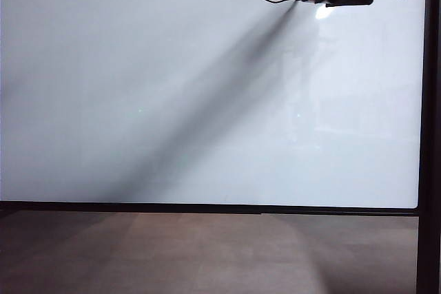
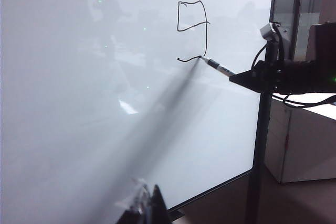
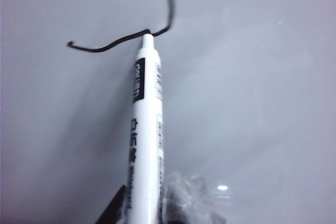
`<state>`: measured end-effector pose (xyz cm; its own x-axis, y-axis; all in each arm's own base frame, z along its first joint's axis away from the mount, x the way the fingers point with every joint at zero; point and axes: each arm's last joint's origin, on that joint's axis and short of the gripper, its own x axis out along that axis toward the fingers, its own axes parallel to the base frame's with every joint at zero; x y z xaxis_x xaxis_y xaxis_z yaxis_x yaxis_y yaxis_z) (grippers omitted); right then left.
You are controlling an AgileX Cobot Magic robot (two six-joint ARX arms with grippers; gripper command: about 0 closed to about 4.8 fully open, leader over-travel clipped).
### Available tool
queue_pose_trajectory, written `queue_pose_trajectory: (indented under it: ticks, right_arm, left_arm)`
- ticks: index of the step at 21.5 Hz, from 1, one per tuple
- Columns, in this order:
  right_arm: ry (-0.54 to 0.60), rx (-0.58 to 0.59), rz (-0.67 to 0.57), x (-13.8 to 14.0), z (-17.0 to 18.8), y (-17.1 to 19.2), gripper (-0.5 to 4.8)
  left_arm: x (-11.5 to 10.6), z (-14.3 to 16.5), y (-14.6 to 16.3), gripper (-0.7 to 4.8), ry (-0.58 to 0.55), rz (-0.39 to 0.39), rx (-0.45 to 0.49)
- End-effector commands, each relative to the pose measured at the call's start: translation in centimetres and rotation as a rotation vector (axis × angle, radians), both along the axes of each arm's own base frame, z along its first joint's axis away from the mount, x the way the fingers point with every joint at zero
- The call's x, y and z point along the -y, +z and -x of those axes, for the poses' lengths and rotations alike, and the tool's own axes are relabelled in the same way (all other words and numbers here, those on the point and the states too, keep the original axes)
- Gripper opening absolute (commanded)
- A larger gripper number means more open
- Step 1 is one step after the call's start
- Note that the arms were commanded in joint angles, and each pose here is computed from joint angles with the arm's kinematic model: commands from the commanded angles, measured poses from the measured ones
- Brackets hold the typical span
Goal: Reach to the right to find the marker pen, pick it up, and write the number 9 on the whiteboard.
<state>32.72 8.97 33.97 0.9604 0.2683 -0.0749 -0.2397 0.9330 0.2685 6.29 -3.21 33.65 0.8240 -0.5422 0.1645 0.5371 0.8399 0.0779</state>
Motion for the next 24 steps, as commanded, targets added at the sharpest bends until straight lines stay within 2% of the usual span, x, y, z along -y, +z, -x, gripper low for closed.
queue_pose_trajectory:
  ticks: [1, 7, 14, 21, 24]
  right_arm:
    - [-0.101, 0.019, -0.016, 1.3, -0.2, 0.3, -0.02]
    - [-0.035, 0.046, -0.029, 1.4, 0.4, 1.1, -0.02]
    - [0.059, 0.133, -0.03, -0.8, 3.3, 3.7, -0.03]
    - [0.079, 0.148, -0.024, -1.6, 6.4, 5.5, -0.03]
    - [0.044, 0.179, -0.007, -1.5, 8.1, 6.6, -0.03]
  left_arm:
    - [0.0, 0.0, 0.1, -0.05, -0.005, 0.005, 0.006]
    - [0.0, 0.0, 0.1, -0.05, -0.005, 0.005, 0.006]
    - [0.0, 0.0, 0.1, -0.05, -0.005, 0.005, 0.006]
    - [0.0, 0.0, 0.1, -0.05, -0.005, 0.005, 0.006]
    - [0.0, 0.0, -0.1, -0.05, -0.004, 0.004, 0.004]
